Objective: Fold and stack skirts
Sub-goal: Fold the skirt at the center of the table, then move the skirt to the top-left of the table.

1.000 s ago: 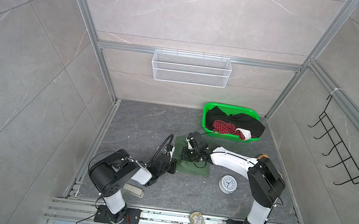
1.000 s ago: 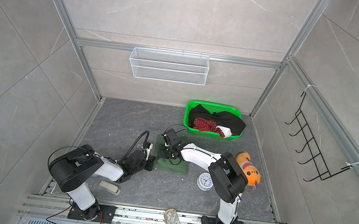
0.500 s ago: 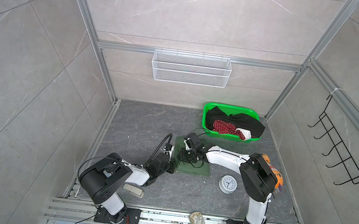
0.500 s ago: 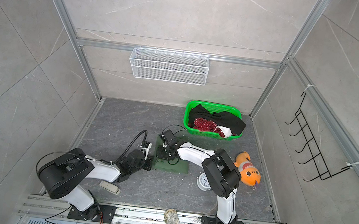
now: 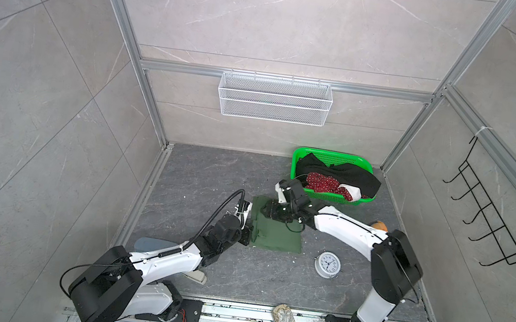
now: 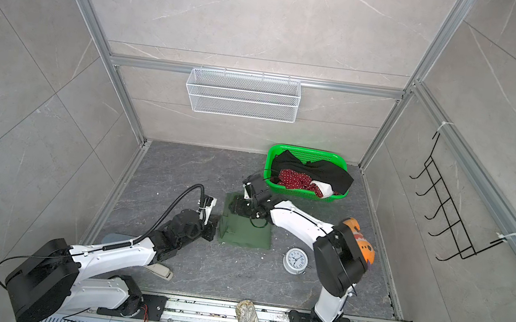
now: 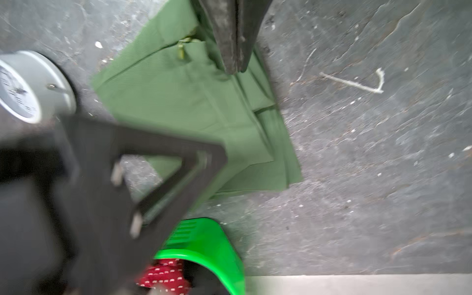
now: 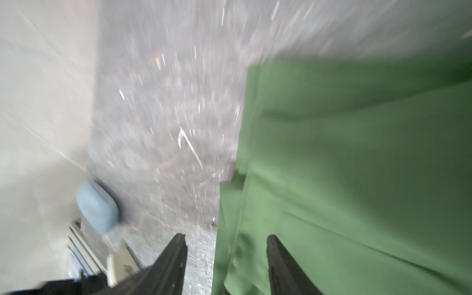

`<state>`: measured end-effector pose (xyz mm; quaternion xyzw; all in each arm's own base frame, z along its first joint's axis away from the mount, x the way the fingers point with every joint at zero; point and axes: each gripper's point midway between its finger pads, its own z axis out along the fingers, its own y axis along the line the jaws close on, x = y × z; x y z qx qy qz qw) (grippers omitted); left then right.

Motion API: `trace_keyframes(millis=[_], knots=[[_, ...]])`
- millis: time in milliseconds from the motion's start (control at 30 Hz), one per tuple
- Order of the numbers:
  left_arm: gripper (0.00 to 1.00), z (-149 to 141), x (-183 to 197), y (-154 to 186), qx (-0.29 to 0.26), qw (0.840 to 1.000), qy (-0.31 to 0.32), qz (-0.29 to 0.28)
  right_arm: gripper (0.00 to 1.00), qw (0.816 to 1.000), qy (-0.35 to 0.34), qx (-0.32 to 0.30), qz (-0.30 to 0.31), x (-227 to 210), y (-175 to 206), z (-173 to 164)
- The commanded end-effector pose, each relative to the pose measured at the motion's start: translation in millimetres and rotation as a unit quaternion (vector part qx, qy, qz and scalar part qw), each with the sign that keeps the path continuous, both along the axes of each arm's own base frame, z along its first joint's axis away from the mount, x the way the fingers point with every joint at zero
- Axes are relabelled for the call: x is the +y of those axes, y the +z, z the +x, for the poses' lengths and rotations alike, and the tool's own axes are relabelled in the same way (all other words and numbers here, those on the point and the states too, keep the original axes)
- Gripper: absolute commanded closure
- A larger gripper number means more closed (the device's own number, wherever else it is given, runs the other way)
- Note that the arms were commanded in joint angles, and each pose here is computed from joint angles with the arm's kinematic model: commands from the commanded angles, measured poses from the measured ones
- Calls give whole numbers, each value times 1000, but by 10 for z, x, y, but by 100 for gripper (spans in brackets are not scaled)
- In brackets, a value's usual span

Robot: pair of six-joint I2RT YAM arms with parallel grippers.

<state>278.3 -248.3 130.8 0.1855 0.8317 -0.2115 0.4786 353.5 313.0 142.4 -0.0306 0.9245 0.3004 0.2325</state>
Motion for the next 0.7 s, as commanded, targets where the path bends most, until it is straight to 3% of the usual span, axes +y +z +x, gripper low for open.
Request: trace_keyframes(millis=[0,167,333,667], knots=[[100,-50,-301,202,-18,999,-43,-3,46,1000,-14,-10,-22,-354,91,-50],[100,-109,-641,76,3,997,-73,1,49,999,-12,9,-45,-660,-115,-311],[100,-183,-790,-220,45,996,-79,-6,54,998,20,52,-37,-695,-480,-631],[100,-207,-508,-847,82,996,-22,38,59,990,8,116,-75,-885,-1076,-888]])
